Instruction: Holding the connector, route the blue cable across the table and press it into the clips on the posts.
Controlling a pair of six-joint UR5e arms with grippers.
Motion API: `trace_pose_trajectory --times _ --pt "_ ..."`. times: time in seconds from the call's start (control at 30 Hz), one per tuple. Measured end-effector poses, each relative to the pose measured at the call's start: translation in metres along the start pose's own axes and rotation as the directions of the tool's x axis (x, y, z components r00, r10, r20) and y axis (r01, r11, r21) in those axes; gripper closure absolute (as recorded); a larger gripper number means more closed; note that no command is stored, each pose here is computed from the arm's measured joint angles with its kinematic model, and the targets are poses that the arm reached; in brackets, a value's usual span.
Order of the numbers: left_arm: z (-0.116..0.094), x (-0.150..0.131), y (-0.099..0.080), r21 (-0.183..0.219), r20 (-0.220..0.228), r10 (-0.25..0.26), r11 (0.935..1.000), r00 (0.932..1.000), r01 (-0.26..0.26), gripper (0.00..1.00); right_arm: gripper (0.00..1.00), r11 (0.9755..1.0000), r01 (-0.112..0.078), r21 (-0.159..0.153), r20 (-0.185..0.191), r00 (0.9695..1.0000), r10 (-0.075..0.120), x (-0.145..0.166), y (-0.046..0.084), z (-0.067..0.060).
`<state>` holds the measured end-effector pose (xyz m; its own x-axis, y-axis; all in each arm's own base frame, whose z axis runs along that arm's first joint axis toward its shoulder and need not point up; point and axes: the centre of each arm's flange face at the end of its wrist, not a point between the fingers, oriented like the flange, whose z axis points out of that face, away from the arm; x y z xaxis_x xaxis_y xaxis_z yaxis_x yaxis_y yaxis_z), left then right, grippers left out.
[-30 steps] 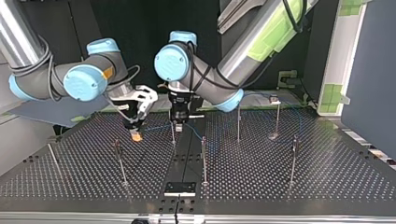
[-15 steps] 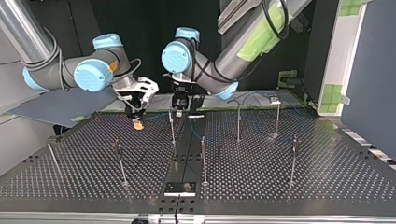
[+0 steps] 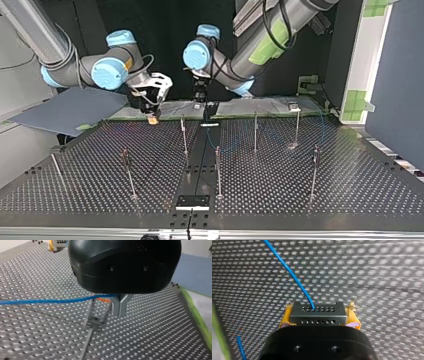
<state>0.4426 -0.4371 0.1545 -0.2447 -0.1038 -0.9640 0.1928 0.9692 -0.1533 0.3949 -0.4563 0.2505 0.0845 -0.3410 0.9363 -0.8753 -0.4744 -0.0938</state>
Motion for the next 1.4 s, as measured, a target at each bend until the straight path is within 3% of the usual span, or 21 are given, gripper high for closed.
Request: trace_pose_trajectory --times 0.17,0.27,0.57,0.77,1.13,1.4 --pt "-0.002 0.011 0.003 0.027 0.006 -0.014 0.9995 0.9999 0.014 1.0 1.0 1.0 0.0 0.003 0.047 0.9989 0.0 -0.026 0.004 0.009" --pt "0.001 0.009 0.001 0.044 0.026 -0.026 0.9987 0.9993 0.025 1.0 1.0 1.0 -0.004 -0.002 0.055 0.9985 0.005 -0.03 0.008 0.012" --pt "0.021 -0.006 -0.007 0.092 0.099 -0.071 0.9939 0.9926 0.062 1.0 1.0 0.9998 -0.021 -0.006 0.029 0.9993 0.021 -0.029 0.02 0.018" --pt "0.042 0.0 -0.003 0.079 0.103 -0.077 0.9944 0.9917 0.069 1.0 1.0 0.9994 -0.031 0.012 -0.004 0.9995 0.031 -0.026 0.025 0.025" --pt "0.069 -0.006 0.017 0.056 0.11 -0.085 0.9953 0.9903 0.079 1.0 1.0 0.999 -0.04 0.023 0.003 0.9992 0.04 -0.042 0.036 0.038" --pt "0.093 -0.012 0.023 0.058 0.112 -0.086 0.9951 0.99 0.08 1.0 1.0 0.9985 -0.051 0.019 -0.024 0.9984 0.051 -0.037 0.049 0.044"
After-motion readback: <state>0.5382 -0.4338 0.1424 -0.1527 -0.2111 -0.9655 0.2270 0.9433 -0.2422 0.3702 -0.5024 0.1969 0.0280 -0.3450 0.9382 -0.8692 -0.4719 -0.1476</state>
